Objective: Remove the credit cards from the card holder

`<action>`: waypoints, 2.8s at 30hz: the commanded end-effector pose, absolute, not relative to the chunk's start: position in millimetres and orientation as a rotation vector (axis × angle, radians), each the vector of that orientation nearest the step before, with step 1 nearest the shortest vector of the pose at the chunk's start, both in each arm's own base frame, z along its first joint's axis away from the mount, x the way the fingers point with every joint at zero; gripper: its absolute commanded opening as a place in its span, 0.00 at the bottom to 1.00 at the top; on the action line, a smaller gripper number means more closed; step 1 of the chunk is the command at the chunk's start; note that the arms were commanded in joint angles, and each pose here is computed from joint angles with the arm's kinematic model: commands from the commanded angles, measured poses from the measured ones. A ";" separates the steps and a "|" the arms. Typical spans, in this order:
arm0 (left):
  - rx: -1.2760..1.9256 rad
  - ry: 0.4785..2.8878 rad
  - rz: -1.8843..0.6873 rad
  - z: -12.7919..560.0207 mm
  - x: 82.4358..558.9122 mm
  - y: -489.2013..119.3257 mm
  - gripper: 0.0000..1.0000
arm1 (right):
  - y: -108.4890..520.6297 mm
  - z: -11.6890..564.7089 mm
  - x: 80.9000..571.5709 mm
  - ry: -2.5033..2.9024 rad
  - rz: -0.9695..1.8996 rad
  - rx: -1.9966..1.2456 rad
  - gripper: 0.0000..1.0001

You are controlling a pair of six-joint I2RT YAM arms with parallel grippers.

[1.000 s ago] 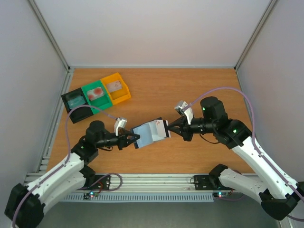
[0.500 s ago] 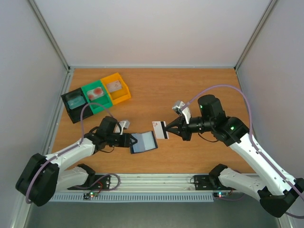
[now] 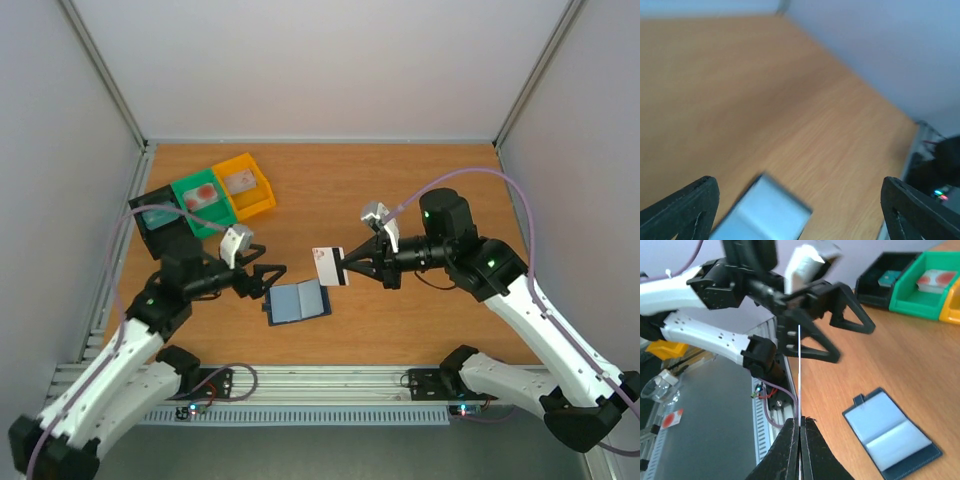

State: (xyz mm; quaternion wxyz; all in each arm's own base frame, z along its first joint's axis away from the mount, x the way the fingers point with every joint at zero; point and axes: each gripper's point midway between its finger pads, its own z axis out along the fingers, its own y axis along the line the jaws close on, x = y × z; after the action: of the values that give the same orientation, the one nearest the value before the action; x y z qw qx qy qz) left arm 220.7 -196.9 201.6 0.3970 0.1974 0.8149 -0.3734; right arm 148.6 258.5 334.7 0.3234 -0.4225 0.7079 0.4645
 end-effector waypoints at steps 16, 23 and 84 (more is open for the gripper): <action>1.009 1.336 -1.371 384.3 136.4 -258.8 0.72 | 282.7 416.3 130.1 1.473 1.454 -1.311 0.01; 0.928 1.343 -1.402 401.6 139.8 -265.3 0.36 | 279.9 416.4 127.3 1.480 1.440 -1.304 0.01; 1.157 1.211 -0.268 318.3 205.2 -225.4 0.00 | 270.5 361.2 180.4 1.755 1.167 -1.064 0.98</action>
State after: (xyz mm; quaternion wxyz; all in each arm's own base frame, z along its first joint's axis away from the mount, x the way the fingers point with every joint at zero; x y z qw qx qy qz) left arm 164.6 -260.5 342.6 0.5426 0.4044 0.5920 -0.4378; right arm 164.7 286.7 355.3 0.3255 -0.4565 0.6558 0.5055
